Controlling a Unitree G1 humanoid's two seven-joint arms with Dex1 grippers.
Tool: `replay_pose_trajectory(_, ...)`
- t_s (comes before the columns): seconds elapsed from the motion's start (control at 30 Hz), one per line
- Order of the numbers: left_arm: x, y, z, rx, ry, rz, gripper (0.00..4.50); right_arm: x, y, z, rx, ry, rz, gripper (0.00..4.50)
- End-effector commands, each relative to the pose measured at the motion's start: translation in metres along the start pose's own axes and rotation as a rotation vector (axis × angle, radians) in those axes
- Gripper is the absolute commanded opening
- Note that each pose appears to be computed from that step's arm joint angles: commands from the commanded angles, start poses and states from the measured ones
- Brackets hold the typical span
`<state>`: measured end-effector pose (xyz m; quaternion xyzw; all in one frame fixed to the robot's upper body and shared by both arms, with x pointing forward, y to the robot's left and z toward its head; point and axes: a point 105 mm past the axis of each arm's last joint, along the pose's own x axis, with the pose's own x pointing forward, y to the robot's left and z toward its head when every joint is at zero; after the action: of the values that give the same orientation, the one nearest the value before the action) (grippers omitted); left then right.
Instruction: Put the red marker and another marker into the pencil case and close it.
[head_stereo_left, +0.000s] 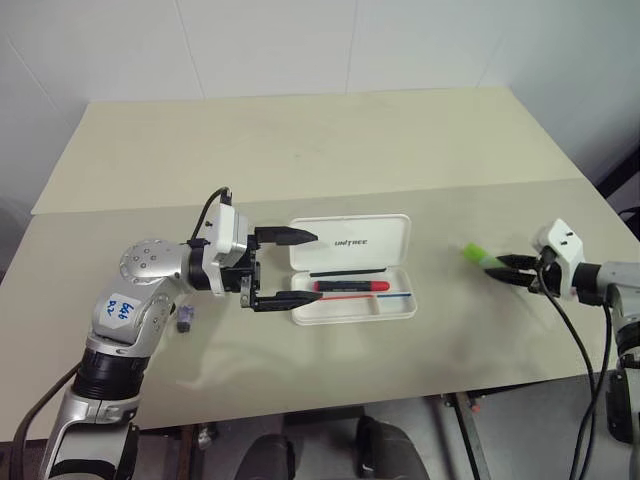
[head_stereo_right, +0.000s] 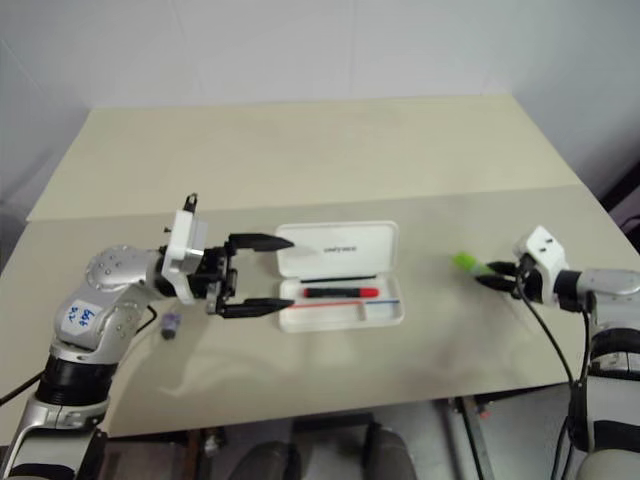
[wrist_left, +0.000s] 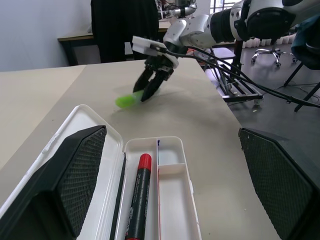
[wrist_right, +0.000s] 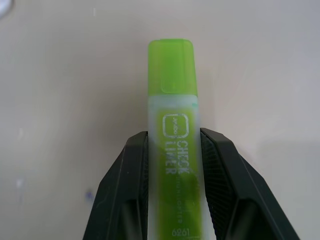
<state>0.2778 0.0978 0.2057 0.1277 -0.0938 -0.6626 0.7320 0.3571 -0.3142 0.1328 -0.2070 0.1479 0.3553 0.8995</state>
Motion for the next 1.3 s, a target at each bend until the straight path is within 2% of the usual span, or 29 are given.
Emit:
replay_pose_trajectory(0.03, -0.005, 0.0, 0.002, 0.031, 0.0, 0.015, 4.5, -0.008, -0.011, 0.045, -0.095, -0.135, -0.019, 1.09)
replay_pose_trajectory(0.23, -0.018, 0.001, -0.003, 0.033, 0.025, 0.062, 4.5, -0.001, 0.014, 0.088, -0.198, -0.248, 0.124, 1.09)
replay_pose_trajectory(0.37, -0.033, 0.001, -0.008, 0.034, 0.066, 0.106, 4.5, 0.007, 0.058, 0.114, -0.235, -0.305, 0.294, 1.09)
replay_pose_trajectory(0.5, -0.047, -0.001, -0.012, 0.027, 0.098, 0.151, 4.5, 0.015, 0.105, 0.127, -0.229, -0.329, 0.437, 1.09)
replay_pose_trajectory(0.77, -0.062, -0.004, -0.016, 0.018, 0.126, 0.225, 4.5, 0.037, 0.164, 0.133, -0.213, -0.335, 0.598, 1.09)
replay_pose_trajectory(1.0, -0.057, -0.004, -0.015, 0.016, 0.118, 0.235, 4.5, 0.067, 0.19, 0.118, -0.308, -0.263, 0.683, 1.09)
replay_pose_trajectory(1.3, -0.054, -0.006, -0.013, 0.01, 0.11, 0.241, 4.5, 0.097, 0.209, 0.115, -0.384, -0.216, 0.755, 1.09)
